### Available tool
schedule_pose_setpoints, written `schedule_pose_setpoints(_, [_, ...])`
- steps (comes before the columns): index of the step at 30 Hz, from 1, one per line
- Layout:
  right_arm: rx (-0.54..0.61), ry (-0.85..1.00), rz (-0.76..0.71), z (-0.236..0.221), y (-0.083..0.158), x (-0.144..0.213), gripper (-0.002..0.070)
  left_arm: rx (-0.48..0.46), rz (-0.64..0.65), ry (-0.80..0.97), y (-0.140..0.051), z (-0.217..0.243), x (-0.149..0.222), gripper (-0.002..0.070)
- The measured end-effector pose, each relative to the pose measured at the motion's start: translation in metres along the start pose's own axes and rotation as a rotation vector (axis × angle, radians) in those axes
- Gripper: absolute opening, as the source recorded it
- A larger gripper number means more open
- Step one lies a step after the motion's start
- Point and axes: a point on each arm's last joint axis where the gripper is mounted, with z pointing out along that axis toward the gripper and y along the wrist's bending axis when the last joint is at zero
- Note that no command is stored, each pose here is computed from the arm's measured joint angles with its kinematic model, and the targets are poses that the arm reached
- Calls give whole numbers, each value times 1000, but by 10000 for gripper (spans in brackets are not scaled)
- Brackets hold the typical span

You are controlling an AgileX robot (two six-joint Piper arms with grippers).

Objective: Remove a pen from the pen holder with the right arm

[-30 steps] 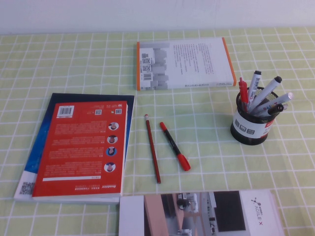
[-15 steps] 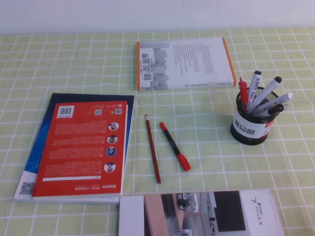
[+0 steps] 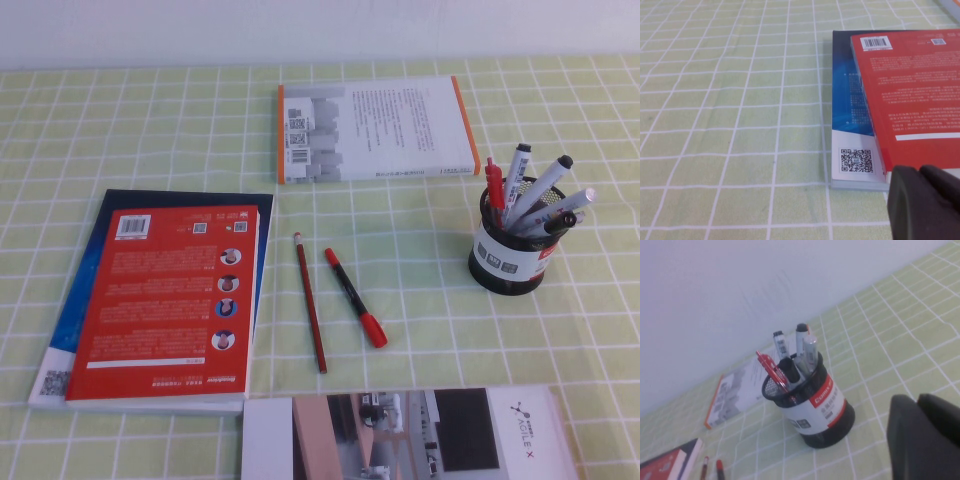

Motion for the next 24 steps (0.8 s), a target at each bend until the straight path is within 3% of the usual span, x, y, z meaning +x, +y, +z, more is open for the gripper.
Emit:
schedule_pose_setpoints(7, [-11, -36, 62, 0, 1, -3, -13, 0, 0, 0, 0, 0, 0, -5])
schedule_pose_setpoints(15, [-9, 95, 118, 0, 4, 4, -13, 0, 0, 0, 0, 0, 0, -5])
schedule_pose_setpoints(24, [7, 341, -41, 23, 42, -40, -13, 0, 0, 0, 0, 0, 0, -5])
